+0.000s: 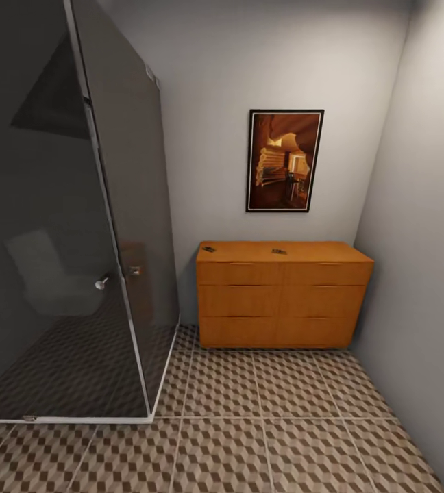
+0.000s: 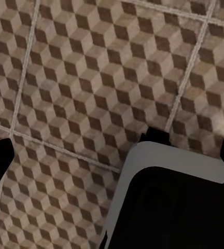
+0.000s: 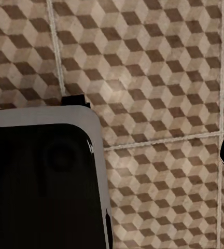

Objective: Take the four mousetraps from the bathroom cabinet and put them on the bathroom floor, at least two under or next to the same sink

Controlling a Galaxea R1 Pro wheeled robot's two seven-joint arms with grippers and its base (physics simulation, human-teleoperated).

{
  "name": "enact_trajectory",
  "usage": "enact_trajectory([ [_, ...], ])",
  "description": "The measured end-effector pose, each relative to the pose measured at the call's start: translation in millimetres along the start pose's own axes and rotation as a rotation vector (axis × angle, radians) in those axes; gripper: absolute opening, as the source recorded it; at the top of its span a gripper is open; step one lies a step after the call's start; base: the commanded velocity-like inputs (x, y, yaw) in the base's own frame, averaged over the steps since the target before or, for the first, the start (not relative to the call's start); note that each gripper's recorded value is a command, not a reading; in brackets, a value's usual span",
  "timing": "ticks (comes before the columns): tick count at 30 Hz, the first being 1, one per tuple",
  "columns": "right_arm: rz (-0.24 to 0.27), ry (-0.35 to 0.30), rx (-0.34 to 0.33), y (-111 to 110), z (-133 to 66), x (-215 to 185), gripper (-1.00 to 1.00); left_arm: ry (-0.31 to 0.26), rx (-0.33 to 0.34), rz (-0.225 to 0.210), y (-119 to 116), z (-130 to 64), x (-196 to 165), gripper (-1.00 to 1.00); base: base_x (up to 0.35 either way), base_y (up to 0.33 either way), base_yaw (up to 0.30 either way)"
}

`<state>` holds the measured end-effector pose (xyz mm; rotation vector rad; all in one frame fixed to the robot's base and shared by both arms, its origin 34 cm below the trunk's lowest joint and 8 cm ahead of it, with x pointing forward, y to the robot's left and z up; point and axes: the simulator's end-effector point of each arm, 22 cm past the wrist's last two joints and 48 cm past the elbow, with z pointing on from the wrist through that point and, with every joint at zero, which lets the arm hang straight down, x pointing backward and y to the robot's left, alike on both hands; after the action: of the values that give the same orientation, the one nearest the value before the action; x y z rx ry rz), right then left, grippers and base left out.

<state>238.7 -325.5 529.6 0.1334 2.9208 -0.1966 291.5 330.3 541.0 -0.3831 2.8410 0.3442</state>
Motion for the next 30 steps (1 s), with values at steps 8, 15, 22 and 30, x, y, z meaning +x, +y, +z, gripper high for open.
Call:
enact_trajectory([
  [8, -0.001, 0.000, 0.000, 0.1, 0.0, 0.0, 1.00, 0.000, 0.000, -0.002, -0.4, -0.1, 0.0, 1.00, 0.323, -0.077, 0.000],
  [15, -0.001, 0.000, 0.000, 0.1, 0.0, 0.0, 1.00, -0.005, -0.001, -0.006, 0.4, 0.1, -1.1, 1.00, 0.316, -0.102, 0.000],
  [22, -0.002, 0.000, 0.000, -0.1, 0.0, -0.1, 1.00, -0.007, -0.001, -0.008, 0.7, 0.1, -1.8, 1.00, 0.307, -0.125, 0.000],
  [30, -0.002, 0.000, 0.000, -0.1, 0.0, 0.0, 1.00, -0.008, -0.002, -0.010, 0.8, 0.1, -1.9, 1.00, 0.303, -0.134, 0.000],
])
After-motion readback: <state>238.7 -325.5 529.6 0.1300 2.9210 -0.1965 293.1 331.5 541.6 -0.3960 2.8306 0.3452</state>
